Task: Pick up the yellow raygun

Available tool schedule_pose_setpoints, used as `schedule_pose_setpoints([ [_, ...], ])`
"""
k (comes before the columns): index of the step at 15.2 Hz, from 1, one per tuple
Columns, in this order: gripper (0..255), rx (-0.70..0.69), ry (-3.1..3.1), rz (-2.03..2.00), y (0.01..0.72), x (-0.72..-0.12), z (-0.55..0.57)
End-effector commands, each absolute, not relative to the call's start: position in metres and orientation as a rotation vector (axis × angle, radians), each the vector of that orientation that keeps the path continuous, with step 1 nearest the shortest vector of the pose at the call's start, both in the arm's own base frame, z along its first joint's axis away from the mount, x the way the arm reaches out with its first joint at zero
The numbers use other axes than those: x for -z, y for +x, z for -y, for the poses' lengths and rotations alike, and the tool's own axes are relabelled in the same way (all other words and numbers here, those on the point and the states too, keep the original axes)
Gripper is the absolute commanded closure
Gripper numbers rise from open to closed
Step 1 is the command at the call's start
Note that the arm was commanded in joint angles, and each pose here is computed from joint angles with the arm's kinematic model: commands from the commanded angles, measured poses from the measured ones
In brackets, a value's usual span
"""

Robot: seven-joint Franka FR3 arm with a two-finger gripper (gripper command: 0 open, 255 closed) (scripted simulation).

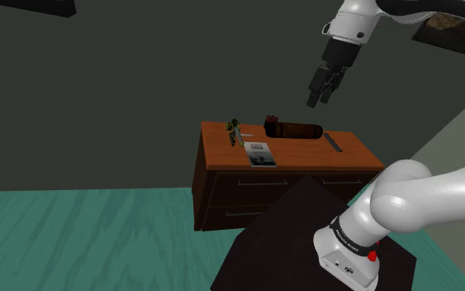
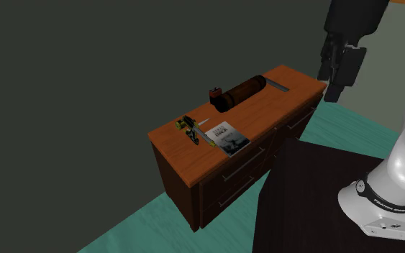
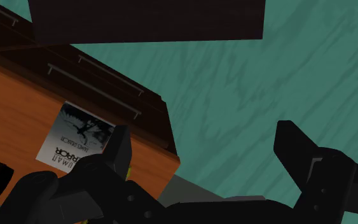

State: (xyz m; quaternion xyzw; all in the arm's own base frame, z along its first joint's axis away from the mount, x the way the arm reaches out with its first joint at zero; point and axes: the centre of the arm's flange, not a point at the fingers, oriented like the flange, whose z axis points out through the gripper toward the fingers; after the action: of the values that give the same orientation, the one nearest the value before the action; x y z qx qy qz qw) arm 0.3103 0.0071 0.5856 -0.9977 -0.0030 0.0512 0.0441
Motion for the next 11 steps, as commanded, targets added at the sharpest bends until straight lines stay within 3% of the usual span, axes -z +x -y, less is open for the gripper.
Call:
schedule_pose_setpoints([
  [1,0,-0.156,-3.049,0.009,0.310,-0.586,-0.007],
  [11,0,-0.021,-3.119,-0.132,0.377,-0.485,0.002],
])
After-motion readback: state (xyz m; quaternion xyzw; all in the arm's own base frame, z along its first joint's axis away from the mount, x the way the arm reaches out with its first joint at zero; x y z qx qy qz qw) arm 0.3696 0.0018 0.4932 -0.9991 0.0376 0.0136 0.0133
